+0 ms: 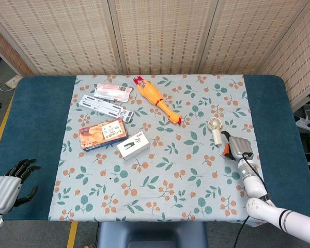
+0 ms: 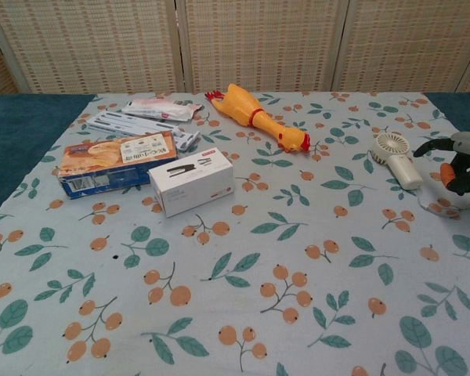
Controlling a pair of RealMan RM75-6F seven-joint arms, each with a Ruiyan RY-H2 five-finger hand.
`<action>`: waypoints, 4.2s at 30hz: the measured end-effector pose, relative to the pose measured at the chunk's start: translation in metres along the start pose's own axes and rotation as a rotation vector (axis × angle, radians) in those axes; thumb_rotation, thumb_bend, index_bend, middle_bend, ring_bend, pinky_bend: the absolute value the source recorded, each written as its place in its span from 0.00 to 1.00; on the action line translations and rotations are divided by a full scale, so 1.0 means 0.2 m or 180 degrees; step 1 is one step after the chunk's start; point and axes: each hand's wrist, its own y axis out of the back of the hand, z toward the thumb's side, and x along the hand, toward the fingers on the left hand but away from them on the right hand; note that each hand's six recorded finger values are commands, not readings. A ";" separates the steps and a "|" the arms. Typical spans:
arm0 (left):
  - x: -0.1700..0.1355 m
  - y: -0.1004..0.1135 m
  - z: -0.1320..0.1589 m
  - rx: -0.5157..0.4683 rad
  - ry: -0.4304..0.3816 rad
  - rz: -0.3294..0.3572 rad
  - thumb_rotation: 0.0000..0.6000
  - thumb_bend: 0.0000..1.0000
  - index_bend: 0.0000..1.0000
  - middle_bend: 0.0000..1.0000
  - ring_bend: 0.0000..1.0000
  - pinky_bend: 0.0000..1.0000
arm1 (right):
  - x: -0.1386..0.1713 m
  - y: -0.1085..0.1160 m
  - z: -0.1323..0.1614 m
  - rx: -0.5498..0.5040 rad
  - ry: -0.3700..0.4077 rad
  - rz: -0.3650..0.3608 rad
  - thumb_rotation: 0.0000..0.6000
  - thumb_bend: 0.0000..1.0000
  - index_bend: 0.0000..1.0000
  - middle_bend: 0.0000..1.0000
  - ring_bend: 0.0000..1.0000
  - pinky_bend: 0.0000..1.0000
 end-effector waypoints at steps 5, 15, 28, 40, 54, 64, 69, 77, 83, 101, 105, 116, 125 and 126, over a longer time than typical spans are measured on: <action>0.00 0.00 0.00 -0.0004 -0.0003 0.0002 1.00 0.38 0.25 0.12 0.10 0.30 | 0.00 -0.01 0.02 -0.0034 0.0028 0.0032 1.00 0.82 0.13 0.83 0.55 0.68; 0.00 0.00 0.00 -0.0001 -0.0004 -0.0004 1.00 0.38 0.25 0.12 0.10 0.30 | -0.02 -0.01 0.05 -0.0066 0.0078 -0.0002 1.00 0.83 0.13 0.83 0.55 0.68; 0.00 0.00 0.00 -0.0010 -0.0003 0.0001 1.00 0.38 0.25 0.12 0.10 0.30 | -0.06 0.00 0.05 -0.0079 0.0050 -0.0034 1.00 0.83 0.13 0.83 0.55 0.68; 0.00 0.00 0.00 -0.0004 0.0000 -0.0005 1.00 0.38 0.25 0.12 0.10 0.30 | -0.07 -0.01 0.04 -0.0088 0.0041 -0.0029 1.00 0.83 0.13 0.83 0.55 0.68; 0.00 0.00 0.00 -0.0010 -0.0002 -0.0005 1.00 0.38 0.25 0.12 0.10 0.30 | -0.07 -0.03 0.04 -0.0089 0.0048 0.0027 1.00 0.83 0.13 0.83 0.55 0.68; 0.00 0.00 0.00 -0.0017 0.0002 -0.0008 1.00 0.38 0.25 0.12 0.10 0.30 | -0.07 -0.03 0.06 -0.0069 0.0086 0.0035 1.00 0.83 0.13 0.83 0.55 0.68; 0.00 0.00 0.00 -0.0020 0.0005 -0.0006 1.00 0.38 0.25 0.12 0.10 0.30 | -0.07 -0.04 0.07 -0.0067 0.0086 0.0038 1.00 0.83 0.13 0.83 0.55 0.68; 0.00 0.00 0.00 -0.0023 0.0003 -0.0001 1.00 0.38 0.25 0.12 0.10 0.30 | -0.08 -0.05 0.05 -0.0040 0.0059 0.0064 1.00 0.83 0.13 0.83 0.55 0.68; 0.00 0.00 0.00 -0.0021 0.0002 0.0001 1.00 0.38 0.25 0.12 0.10 0.30 | -0.09 -0.07 0.04 -0.0020 0.0031 0.0079 1.00 0.83 0.13 0.83 0.55 0.68; -0.01 0.01 0.00 -0.0021 0.0003 0.0003 1.00 0.38 0.26 0.12 0.10 0.30 | -0.10 -0.11 0.02 0.0038 0.0021 0.0143 1.00 0.83 0.13 0.83 0.55 0.68; 0.00 0.01 0.00 -0.0019 -0.0001 -0.0001 1.00 0.38 0.26 0.13 0.10 0.30 | -0.09 -0.11 0.03 0.0052 0.0048 0.0129 1.00 0.83 0.13 0.83 0.55 0.68; -0.01 0.00 0.00 -0.0014 -0.0006 -0.0010 1.00 0.38 0.26 0.12 0.10 0.30 | 0.02 -0.04 0.03 0.0228 0.0158 -0.0086 1.00 0.83 0.13 0.83 0.55 0.68; 0.00 0.00 0.00 -0.0008 -0.0005 -0.0013 1.00 0.38 0.26 0.12 0.10 0.30 | 0.22 0.03 -0.04 0.0477 0.0278 -0.0493 1.00 0.82 0.15 0.83 0.55 0.69; 0.00 0.00 0.00 -0.0007 -0.0003 -0.0012 1.00 0.38 0.26 0.13 0.10 0.30 | 0.24 0.03 -0.05 0.0496 0.0298 -0.0547 1.00 0.82 0.15 0.83 0.54 0.69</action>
